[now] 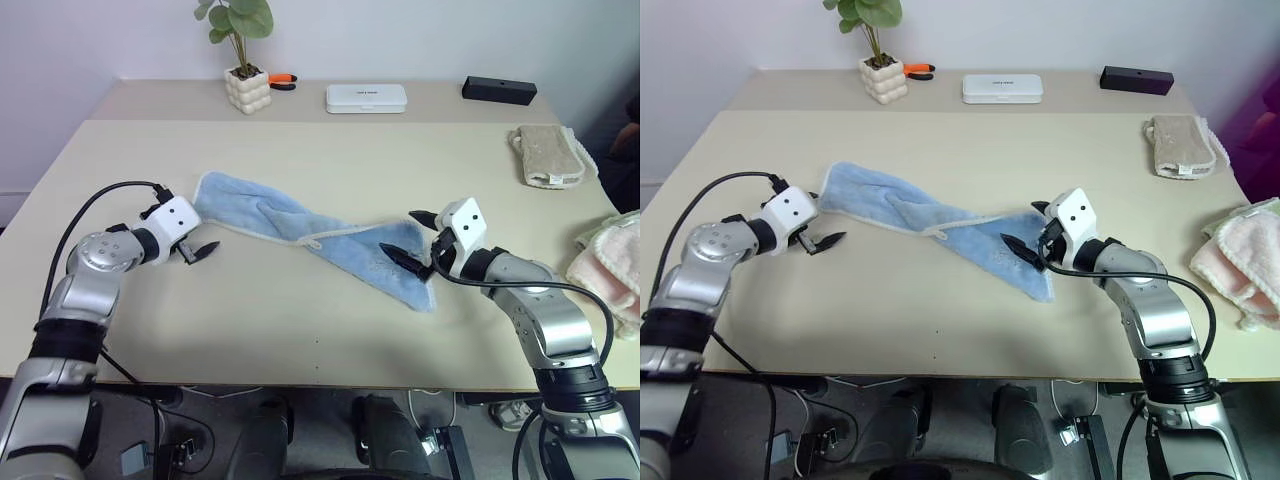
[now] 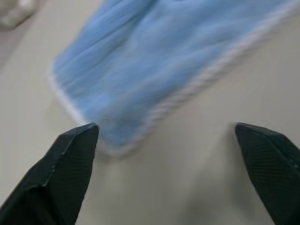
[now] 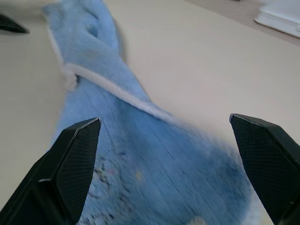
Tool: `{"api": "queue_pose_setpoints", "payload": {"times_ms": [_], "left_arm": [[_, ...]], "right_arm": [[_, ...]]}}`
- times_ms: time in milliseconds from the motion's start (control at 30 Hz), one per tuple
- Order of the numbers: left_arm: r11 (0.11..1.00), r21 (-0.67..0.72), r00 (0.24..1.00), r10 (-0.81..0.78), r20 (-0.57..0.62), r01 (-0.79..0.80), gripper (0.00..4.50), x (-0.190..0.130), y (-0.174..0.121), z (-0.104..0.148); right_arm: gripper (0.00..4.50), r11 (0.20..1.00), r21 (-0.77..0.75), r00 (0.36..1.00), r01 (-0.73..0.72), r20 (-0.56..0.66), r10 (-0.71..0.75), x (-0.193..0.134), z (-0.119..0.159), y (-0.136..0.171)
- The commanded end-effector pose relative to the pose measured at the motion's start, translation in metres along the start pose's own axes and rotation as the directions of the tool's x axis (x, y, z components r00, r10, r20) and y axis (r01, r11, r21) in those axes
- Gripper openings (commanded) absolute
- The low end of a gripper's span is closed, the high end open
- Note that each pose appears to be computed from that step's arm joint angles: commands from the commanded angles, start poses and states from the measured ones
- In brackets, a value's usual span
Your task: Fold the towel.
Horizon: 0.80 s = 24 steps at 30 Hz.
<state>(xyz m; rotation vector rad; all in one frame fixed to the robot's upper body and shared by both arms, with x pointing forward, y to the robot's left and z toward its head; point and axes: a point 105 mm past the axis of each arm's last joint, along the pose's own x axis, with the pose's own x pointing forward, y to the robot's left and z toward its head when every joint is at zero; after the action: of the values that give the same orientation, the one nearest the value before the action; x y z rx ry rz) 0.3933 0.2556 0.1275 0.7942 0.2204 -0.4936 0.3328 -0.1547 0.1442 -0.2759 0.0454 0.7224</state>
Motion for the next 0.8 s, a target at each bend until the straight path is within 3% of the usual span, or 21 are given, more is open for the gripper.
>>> {"api": "queue_pose_setpoints", "payload": {"times_ms": [33,233,267,333,567,700,800], "left_arm": [[0.998,0.061,0.999,-0.009,-0.039,0.012,4.48,0.013,0.002,-0.004],[0.992,0.047,0.992,-0.117,-0.047,0.119,4.48,0.036,-0.016,-0.003],[0.989,0.046,0.99,-0.138,-0.037,0.14,4.24,0.038,-0.02,-0.001],[0.983,0.045,0.984,-0.175,-0.025,0.176,3.62,0.042,-0.027,0.002],[0.961,0.024,0.961,-0.277,0.018,0.277,0.02,0.039,-0.039,0.005],[0.951,0.027,0.95,-0.31,0.041,0.309,0.02,0.031,-0.041,0.005],[0.937,0.015,0.928,-0.348,0.133,0.349,0.02,0.019,-0.045,0.021]], "right_arm": [[4.5,0.999,-0.032,0.999,0.018,0.042,-0.017,-0.002,0.012,-0.003],[4.5,0.999,-0.032,0.999,0.041,0.036,-0.039,-0.008,0.009,-0.003],[4.5,0.999,-0.032,0.998,0.044,0.036,-0.043,-0.009,0.009,-0.003],[4.5,0.998,-0.032,0.998,0.05,0.035,-0.049,-0.01,0.009,-0.002],[4.5,0.997,-0.03,0.997,0.067,0.031,-0.066,-0.014,0.008,-0.002],[4.5,0.997,-0.029,0.997,0.067,0.03,-0.066,-0.013,0.008,-0.001],[4.5,0.997,-0.033,0.997,0.069,0.032,-0.068,-0.012,0.009,-0.002]]}}
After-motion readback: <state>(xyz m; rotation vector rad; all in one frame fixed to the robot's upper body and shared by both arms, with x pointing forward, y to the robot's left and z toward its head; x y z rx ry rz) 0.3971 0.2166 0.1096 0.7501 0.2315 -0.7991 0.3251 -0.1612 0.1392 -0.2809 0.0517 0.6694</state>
